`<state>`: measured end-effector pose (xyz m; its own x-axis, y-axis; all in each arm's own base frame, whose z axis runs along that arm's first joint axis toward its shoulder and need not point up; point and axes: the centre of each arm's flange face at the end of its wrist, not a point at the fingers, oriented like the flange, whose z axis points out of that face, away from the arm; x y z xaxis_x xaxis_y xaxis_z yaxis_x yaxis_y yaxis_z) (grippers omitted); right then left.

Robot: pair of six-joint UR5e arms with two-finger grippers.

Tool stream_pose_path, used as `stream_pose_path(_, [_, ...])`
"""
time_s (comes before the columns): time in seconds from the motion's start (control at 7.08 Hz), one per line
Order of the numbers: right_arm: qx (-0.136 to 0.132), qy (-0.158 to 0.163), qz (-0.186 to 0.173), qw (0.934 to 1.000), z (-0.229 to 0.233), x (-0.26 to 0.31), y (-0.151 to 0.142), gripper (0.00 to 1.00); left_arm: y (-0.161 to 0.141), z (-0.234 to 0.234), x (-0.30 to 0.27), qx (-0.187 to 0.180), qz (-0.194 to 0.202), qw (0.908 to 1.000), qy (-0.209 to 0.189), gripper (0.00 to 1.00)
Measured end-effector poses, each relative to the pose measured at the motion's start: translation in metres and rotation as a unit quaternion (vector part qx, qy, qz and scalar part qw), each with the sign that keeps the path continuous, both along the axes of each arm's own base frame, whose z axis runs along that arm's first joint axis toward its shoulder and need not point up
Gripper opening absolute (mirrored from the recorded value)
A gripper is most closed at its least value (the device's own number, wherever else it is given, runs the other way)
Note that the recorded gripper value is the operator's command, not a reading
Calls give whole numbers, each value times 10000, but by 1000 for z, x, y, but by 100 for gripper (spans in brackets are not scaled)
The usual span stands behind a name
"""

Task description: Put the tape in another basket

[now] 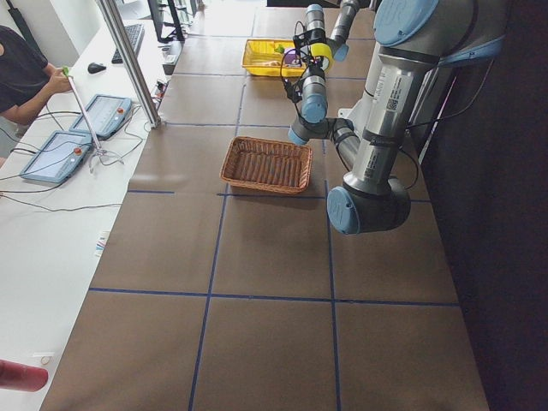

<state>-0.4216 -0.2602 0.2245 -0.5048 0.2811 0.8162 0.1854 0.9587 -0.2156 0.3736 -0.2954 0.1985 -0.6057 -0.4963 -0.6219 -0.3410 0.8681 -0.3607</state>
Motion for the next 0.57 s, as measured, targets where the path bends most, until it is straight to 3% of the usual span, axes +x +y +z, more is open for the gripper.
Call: stream_pose_path(0.57, [-4, 12, -106, 9999, 1, -6, 9, 1, -2, -8, 5, -142, -58, 9998, 111, 100])
